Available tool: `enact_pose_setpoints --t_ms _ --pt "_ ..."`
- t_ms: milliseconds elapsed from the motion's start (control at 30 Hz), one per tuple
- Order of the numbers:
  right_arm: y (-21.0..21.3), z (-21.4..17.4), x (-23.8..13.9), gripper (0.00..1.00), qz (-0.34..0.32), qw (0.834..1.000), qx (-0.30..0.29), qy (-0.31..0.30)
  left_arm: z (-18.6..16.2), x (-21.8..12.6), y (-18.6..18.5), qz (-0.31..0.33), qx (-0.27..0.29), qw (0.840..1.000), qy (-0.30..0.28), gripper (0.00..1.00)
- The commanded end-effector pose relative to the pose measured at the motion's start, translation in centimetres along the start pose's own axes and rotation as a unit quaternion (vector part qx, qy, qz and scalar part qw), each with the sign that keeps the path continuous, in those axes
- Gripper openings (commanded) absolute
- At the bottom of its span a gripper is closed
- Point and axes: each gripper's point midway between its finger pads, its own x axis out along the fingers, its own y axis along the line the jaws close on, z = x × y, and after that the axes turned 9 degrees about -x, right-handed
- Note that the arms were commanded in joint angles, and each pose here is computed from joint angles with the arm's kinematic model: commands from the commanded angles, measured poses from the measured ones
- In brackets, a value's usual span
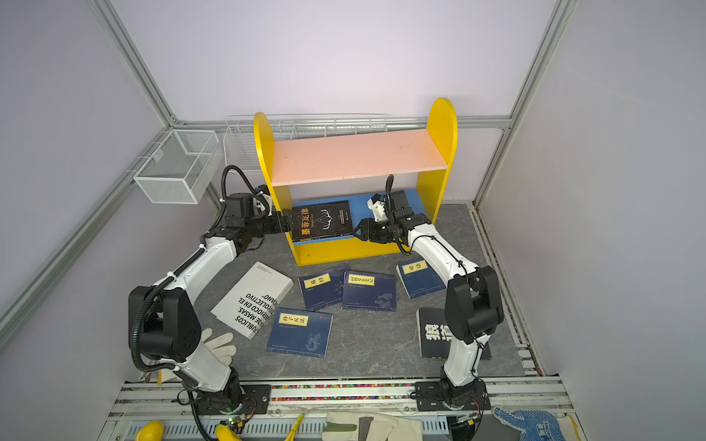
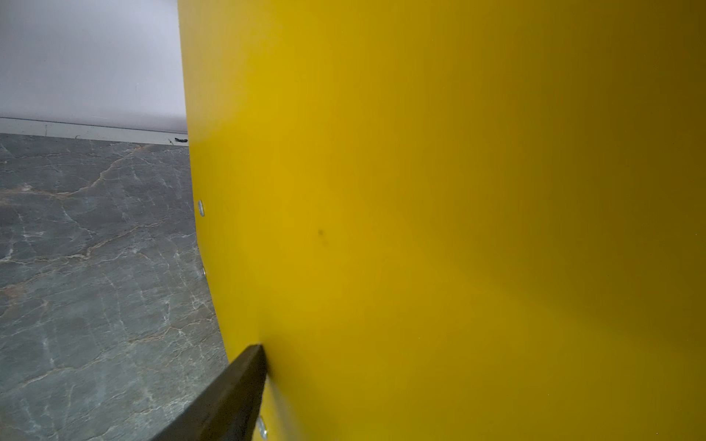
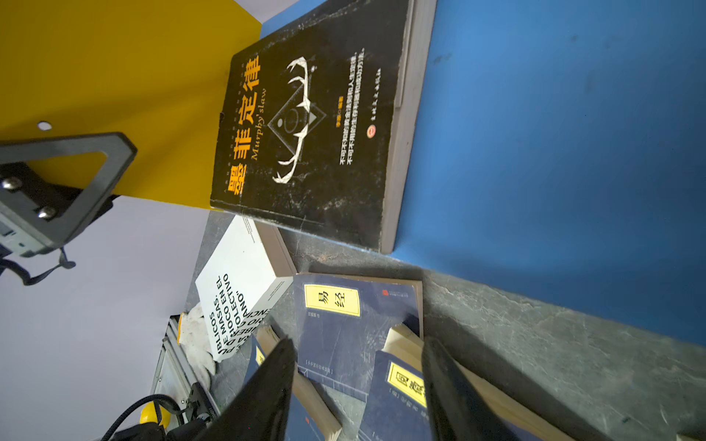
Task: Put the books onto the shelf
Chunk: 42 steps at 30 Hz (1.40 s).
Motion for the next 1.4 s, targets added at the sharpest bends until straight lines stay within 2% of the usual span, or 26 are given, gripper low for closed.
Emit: enact_pose_setpoints --t_ms 0,233,433,533,633,833,1000,1133,1233,1367 --pt "2.3 1.6 -2.4 0.57 0.009 0.999 -0.032 -0.044 8.9 -2.8 9.9 0.121 -0.114 0.970 -0.176 0.79" --pt "3.3 0.4 -3.4 0.58 0.008 0.998 -0.037 -0.045 9.7 -4.7 10.7 0.153 -0.116 0.962 -0.195 0.80" --pt "3.5 -1.5 -4.1 0.58 0.004 0.999 -0.032 -0.038 10.4 -7.5 9.9 0.172 -0.099 0.954 -0.224 0.83" --pt "3.5 -2.8 -4.4 0.59 0.001 0.999 -0.031 -0.034 10.4 -8.5 9.0 0.166 -0.087 0.956 -0.226 0.84" --pt "3.4 -3.9 -4.5 0.59 -0.001 0.999 -0.026 -0.029 9.9 -8.8 7.6 0.139 -0.075 0.963 -0.219 0.85" --pt "2.4 -6.3 -4.6 0.63 -0.017 1.000 -0.017 -0.016 8.0 -9.9 3.3 0.039 -0.049 0.976 -0.207 0.88" --pt "0.3 -9.2 -4.1 0.65 -0.050 0.999 0.008 0.006 5.4 -11.9 -0.5 -0.038 -0.037 0.979 -0.195 0.90" --pt "-1.1 -10.9 -4.3 0.66 -0.078 0.997 0.027 0.003 2.0 -13.1 -3.3 -0.072 -0.034 0.981 -0.177 0.91" --pt "-2.4 -12.0 -5.2 0.67 -0.115 0.993 0.033 -0.004 -2.5 -12.7 -6.3 -0.084 -0.028 0.989 -0.119 0.91" --pt "-4.0 -13.8 -5.9 0.73 -0.155 0.987 0.038 -0.003 -10.1 -11.2 -8.9 -0.092 -0.035 0.995 -0.030 0.91"
